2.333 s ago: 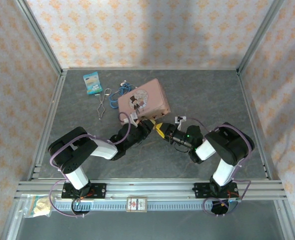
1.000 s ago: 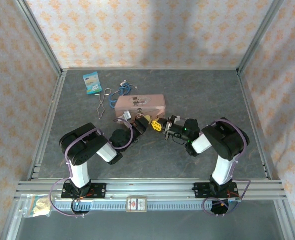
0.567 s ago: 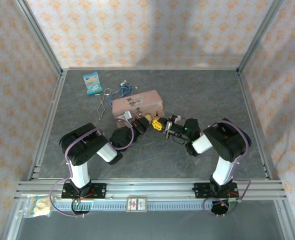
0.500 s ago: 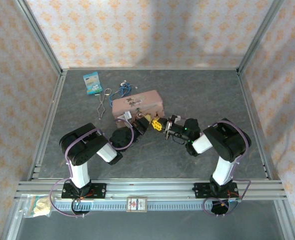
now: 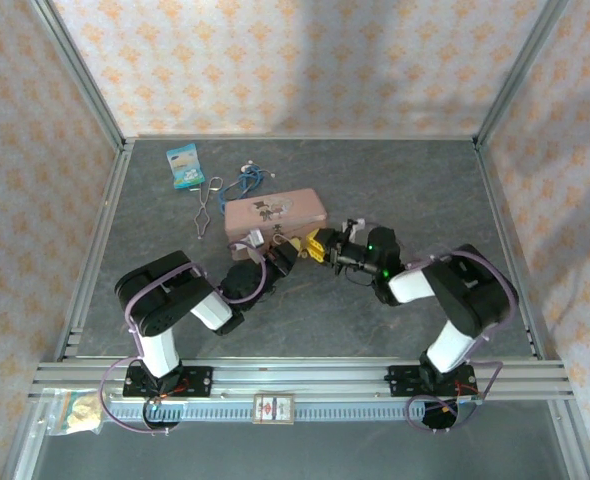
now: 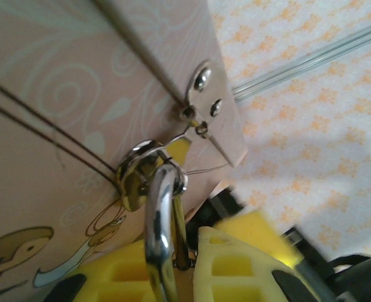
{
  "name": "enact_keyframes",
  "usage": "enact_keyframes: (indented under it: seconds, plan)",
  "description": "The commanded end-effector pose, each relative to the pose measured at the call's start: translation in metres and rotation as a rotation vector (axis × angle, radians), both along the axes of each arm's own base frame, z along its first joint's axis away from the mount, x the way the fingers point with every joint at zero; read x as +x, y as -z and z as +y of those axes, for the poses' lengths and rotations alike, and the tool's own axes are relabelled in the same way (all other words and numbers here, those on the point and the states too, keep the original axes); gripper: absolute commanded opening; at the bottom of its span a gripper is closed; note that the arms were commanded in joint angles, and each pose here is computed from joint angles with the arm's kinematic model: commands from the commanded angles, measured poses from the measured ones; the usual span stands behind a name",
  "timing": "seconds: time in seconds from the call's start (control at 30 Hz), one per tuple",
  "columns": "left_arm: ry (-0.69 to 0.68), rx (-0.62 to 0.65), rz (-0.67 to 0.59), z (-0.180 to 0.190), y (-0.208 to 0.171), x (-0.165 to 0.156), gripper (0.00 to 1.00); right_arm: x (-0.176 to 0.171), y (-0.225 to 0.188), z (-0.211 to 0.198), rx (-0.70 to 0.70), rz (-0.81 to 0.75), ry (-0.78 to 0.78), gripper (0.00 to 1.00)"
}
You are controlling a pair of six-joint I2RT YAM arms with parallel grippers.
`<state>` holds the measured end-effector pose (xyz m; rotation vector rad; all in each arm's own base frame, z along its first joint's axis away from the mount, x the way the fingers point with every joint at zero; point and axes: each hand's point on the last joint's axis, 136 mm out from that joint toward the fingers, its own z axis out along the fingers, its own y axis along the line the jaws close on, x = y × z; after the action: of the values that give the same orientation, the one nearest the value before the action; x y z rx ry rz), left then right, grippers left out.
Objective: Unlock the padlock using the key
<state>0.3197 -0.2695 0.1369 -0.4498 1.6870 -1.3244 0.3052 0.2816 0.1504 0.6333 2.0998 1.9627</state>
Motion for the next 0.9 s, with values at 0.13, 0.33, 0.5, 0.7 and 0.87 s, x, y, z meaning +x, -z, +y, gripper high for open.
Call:
enact_keyframes:
  seconds: [0.13, 0.33, 0.5, 0.7, 0.87]
  plan:
    - [-0.029, 0.090, 0.119, -0.007, 0.021, 0.008, 0.00, 0.018, 0.028, -0.043, -0.544, -0.181, 0.127, 0.42]
    - [-0.010, 0.197, 0.203, -0.015, 0.048, 0.007, 0.00, 0.017, 0.029, -0.075, -0.823, -0.279, 0.193, 0.49]
    - [0.010, 0.314, 0.295, -0.019, 0.077, -0.007, 0.00, 0.015, 0.023, -0.088, -0.936, -0.327, 0.207, 0.52]
    - [0.028, 0.320, 0.373, -0.016, 0.103, -0.019, 0.08, 0.016, 0.010, -0.087, -0.958, -0.377, 0.209, 0.52]
    - [0.011, 0.277, 0.361, -0.010, 0.097, -0.021, 0.34, 0.015, 0.004, -0.086, -0.984, -0.409, 0.217, 0.52]
